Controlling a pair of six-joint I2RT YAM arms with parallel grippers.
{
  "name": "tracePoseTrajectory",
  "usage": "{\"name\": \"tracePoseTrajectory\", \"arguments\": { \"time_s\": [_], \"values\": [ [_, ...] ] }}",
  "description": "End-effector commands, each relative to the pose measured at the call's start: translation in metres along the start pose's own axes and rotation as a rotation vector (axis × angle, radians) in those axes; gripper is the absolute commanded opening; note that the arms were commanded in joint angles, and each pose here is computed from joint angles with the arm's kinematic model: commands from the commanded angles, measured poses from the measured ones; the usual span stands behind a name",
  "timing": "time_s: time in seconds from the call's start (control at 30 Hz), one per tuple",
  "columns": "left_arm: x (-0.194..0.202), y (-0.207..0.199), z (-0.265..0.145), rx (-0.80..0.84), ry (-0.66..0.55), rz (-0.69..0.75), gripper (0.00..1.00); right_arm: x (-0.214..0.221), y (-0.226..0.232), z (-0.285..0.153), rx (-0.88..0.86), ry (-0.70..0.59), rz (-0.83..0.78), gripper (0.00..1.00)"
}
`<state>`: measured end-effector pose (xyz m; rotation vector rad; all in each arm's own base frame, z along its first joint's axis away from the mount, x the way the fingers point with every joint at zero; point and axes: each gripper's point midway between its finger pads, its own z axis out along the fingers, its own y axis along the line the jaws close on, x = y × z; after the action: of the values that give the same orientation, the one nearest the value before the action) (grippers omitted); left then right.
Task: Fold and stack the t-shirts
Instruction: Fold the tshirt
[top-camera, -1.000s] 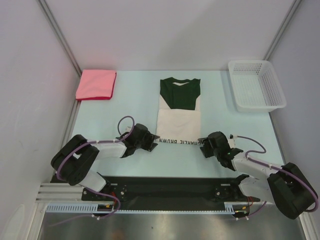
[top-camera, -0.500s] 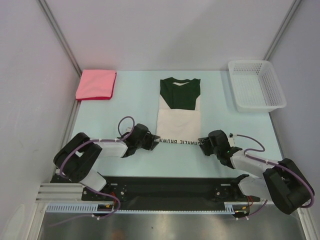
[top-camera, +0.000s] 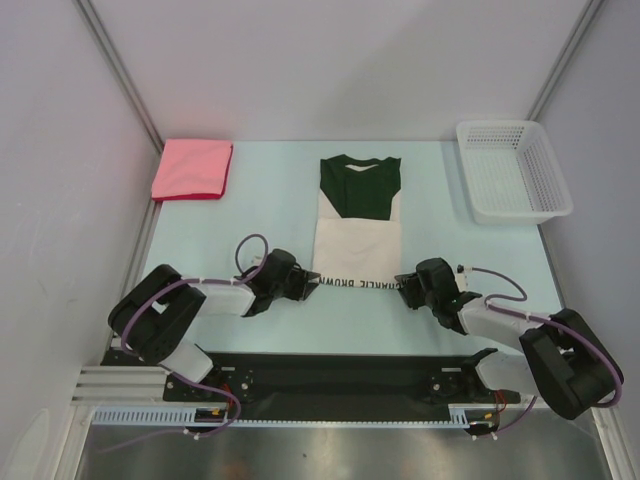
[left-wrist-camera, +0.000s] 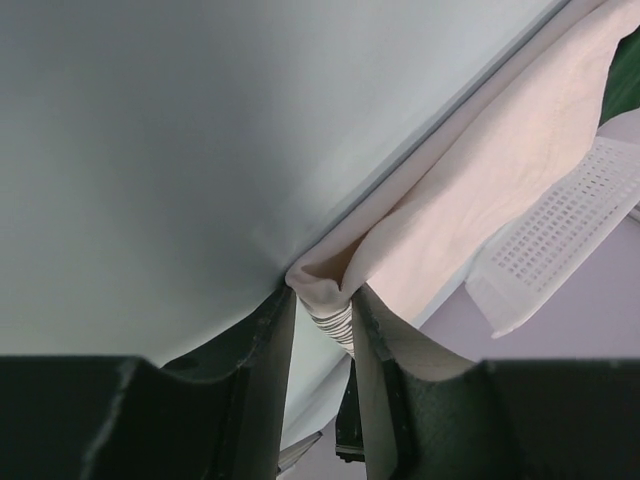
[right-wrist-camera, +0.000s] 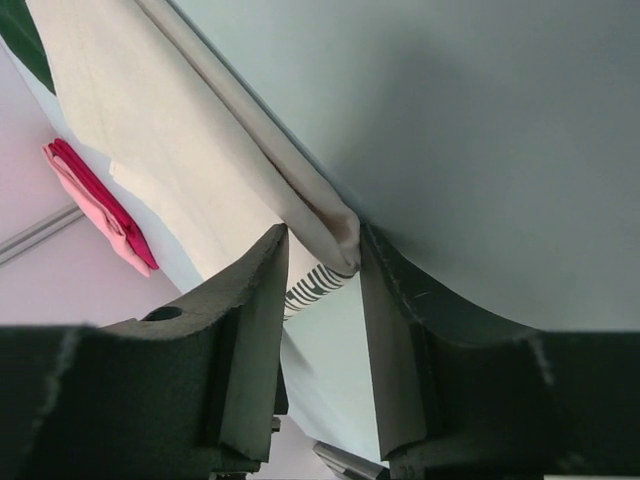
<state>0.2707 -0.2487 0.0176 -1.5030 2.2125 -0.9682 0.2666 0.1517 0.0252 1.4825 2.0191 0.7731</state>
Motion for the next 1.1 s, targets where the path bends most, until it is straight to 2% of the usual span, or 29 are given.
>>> {"name": "tracePoseTrajectory", "arguments": {
  "time_s": [0.0,0.1,0.17,0.2,0.23,0.43,0.73,0.9,0.97,1.07],
  "values": [
    [-0.028,0.064,0.004,-0.197,-0.097,0.027,0.36,-0.007,-0.045,0.004,0.157,-0.029,-0.063,0.39],
    [-0.031,0.063,0.006,-0.189,-0.097,0.037,0.28,-0.007,-0.049,0.003,0.162,-0.027,-0.058,0.34],
    [-0.033,0.062,0.007,-0.176,-0.093,0.055,0.17,-0.006,-0.051,0.001,0.161,-0.021,-0.065,0.22],
    [-0.032,0.06,0.008,-0.168,-0.085,0.06,0.01,-0.006,-0.054,0.001,0.167,-0.021,-0.068,0.15],
    [-0.03,0.063,0.007,-0.173,-0.072,0.06,0.0,-0.007,-0.056,0.001,0.17,-0.017,-0.073,0.0],
    [-0.01,0.062,-0.003,-0.126,0.028,0.105,0.0,0.0,-0.055,-0.005,0.168,0.08,-0.169,0.0],
    [0.008,0.068,-0.051,-0.103,0.05,0.138,0.0,0.001,-0.062,-0.05,0.171,0.102,-0.281,0.0],
    [0.026,0.088,-0.088,-0.108,0.088,0.141,0.0,0.015,-0.072,-0.087,0.173,0.138,-0.339,0.0],
    [0.03,0.106,-0.1,-0.15,0.094,0.144,0.0,0.015,-0.077,-0.1,0.177,0.141,-0.314,0.0],
    [0.042,0.122,-0.113,-0.156,0.154,0.112,0.0,0.019,-0.083,-0.118,0.161,0.159,-0.326,0.0]
  ]
}}
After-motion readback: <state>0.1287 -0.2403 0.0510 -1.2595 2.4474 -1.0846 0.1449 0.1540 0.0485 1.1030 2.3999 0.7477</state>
